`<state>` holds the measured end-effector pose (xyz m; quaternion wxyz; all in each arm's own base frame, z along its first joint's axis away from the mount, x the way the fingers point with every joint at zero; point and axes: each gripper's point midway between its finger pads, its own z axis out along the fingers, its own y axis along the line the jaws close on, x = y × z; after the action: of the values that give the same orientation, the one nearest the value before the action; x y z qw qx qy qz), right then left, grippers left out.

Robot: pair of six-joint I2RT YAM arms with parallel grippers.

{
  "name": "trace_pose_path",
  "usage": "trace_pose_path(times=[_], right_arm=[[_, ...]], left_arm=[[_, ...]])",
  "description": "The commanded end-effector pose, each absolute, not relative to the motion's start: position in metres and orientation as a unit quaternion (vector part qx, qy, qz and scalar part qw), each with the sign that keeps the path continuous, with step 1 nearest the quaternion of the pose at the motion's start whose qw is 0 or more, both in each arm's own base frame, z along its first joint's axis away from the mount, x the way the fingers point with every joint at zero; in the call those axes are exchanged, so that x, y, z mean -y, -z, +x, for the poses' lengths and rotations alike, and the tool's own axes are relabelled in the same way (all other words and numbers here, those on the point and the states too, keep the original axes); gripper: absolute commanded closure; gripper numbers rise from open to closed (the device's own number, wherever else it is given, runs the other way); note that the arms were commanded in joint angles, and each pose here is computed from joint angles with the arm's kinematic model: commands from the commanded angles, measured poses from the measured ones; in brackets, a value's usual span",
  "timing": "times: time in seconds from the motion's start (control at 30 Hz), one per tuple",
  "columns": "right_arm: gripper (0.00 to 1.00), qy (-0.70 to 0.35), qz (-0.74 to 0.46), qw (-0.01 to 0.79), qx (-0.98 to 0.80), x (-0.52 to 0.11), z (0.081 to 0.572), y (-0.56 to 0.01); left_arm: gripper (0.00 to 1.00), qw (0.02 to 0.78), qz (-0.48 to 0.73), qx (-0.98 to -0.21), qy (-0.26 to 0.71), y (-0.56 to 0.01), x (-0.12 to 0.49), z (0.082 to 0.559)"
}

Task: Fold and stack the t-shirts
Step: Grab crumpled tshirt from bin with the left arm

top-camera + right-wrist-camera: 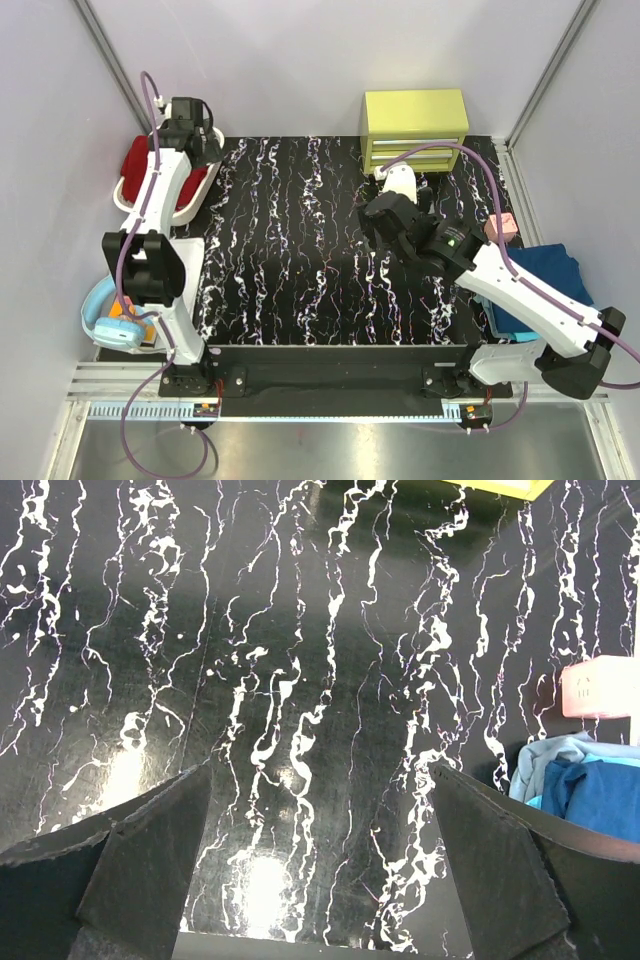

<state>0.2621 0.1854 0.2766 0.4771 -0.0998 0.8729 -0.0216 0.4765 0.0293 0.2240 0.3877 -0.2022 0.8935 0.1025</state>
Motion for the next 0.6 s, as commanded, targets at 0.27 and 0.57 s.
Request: trace_pose_path(times=[0.27, 0.57], right_arm=[[0.00, 0.028, -0.096, 0.477, -0.873, -0.188, 0.269, -0.276], [0.00, 0.044, -0.096, 0.459, -0.882, -0.188, 0.270, -0.267]], left_arm=[[0.21, 0.354, -0.228, -0.898, -0.125, -0.194, -0.054, 0.496], [0.22, 0.338, -0.220, -0.909, -0.105, -0.162, -0.073, 0.532]])
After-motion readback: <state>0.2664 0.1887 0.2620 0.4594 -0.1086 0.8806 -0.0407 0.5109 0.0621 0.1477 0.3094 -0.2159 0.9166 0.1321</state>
